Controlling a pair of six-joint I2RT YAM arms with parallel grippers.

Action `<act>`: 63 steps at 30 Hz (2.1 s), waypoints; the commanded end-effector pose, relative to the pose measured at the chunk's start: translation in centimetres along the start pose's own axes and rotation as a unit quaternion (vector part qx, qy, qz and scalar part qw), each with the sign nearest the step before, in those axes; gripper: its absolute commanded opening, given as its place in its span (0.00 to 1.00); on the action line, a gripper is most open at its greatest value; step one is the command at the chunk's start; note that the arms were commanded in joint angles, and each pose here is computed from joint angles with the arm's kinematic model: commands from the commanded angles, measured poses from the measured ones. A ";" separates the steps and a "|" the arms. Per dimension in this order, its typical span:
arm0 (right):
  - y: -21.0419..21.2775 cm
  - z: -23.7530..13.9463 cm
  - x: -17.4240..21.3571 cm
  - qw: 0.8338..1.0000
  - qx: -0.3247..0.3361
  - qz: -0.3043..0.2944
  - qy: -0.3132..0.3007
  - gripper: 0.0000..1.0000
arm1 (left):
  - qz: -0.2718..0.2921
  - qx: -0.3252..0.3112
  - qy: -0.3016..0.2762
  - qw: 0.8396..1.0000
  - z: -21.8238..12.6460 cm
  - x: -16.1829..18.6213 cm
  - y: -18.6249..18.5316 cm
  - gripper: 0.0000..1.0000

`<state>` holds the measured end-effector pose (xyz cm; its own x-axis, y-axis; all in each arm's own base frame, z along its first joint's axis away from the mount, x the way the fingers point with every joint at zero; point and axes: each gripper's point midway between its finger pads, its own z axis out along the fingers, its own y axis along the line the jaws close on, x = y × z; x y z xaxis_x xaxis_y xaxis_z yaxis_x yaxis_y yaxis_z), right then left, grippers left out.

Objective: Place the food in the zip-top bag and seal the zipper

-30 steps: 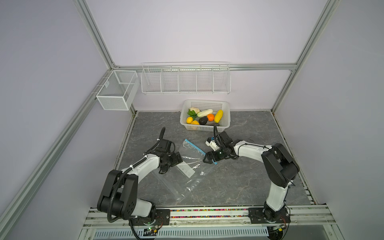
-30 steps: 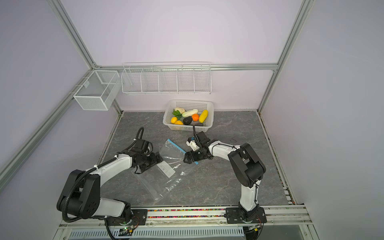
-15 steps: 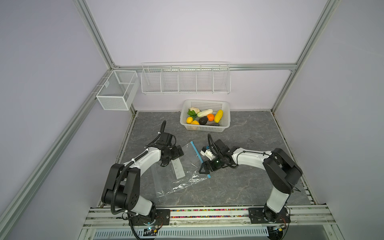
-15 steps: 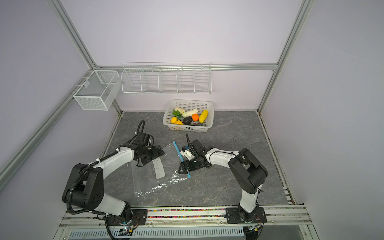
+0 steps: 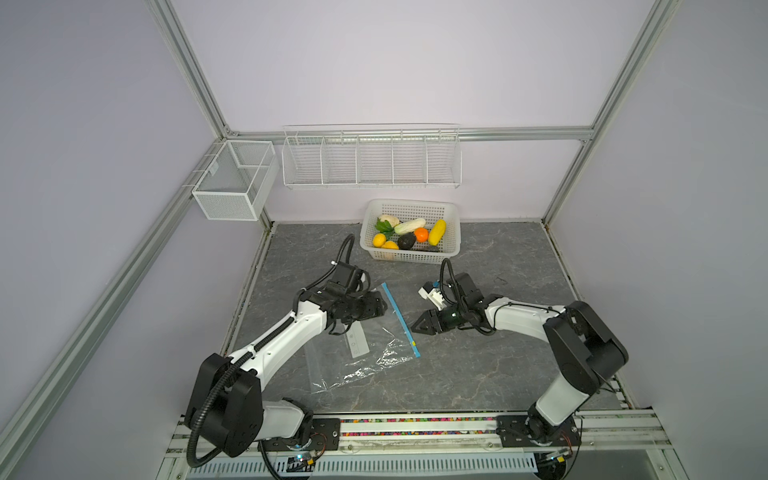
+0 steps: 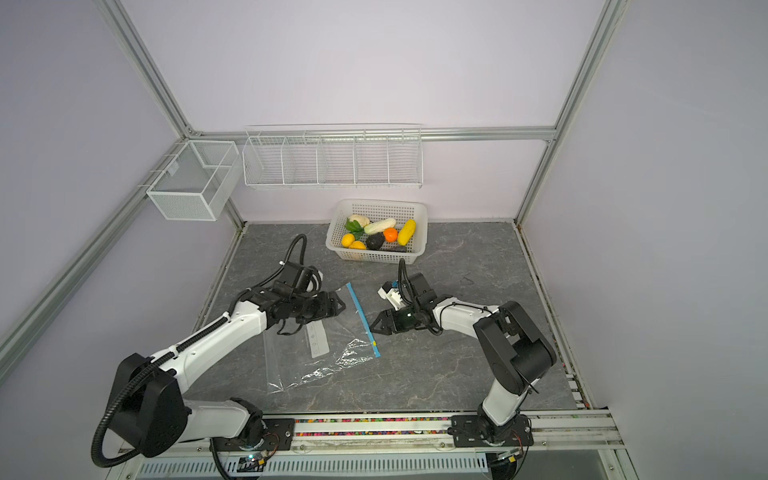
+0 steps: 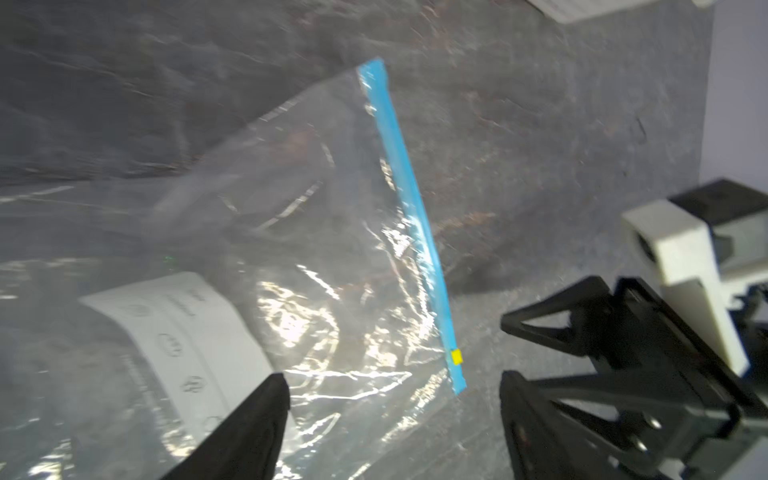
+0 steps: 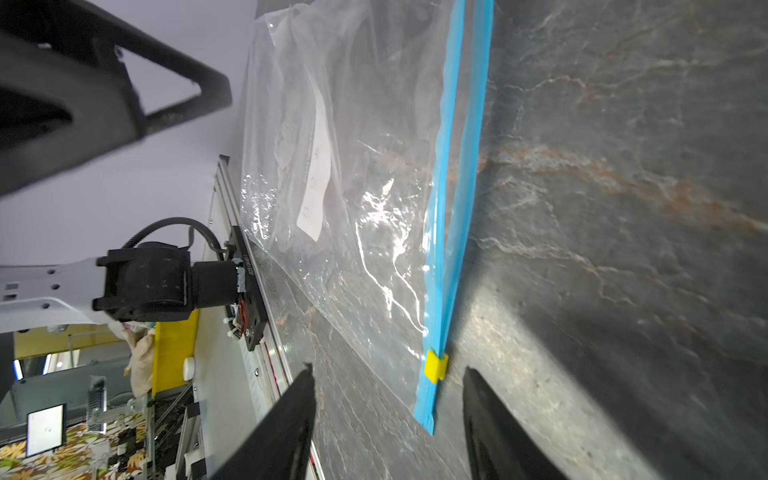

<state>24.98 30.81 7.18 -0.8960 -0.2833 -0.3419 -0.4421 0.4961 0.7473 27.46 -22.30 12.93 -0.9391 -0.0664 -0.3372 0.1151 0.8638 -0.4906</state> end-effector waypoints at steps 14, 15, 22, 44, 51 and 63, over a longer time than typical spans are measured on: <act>-2.6 2.7 -2.4 0.998 -0.028 -0.037 -0.051 0.44 | -0.064 0.097 0.039 0.992 2.9 0.7 0.2 0.83; -2.6 2.9 -2.6 0.998 -0.032 -0.034 -0.052 0.43 | -0.065 0.095 0.040 0.993 3.1 0.9 0.5 0.82; -2.6 3.8 -2.3 0.997 -0.051 -0.024 -0.045 0.36 | -0.078 0.072 0.062 0.992 4.8 2.1 3.2 0.78; -0.6 4.4 -1.7 0.996 -0.082 -0.031 -0.026 0.26 | -0.109 0.075 0.083 0.988 7.5 4.1 5.9 0.72; -0.3 4.9 -1.2 0.996 -0.082 -0.037 -0.014 0.24 | -0.116 0.084 0.086 0.986 7.9 4.7 6.0 0.69; 1.2 4.4 -1.6 0.996 -0.028 -0.079 -0.023 0.07 | -0.119 0.108 0.062 0.985 6.5 3.4 4.5 0.68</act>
<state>25.09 35.06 4.13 -0.8569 -0.3113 -0.4108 -0.5099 0.3955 0.7639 27.30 -22.29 4.35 -0.9806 -0.1590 -0.1143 -0.0300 0.6987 -0.7148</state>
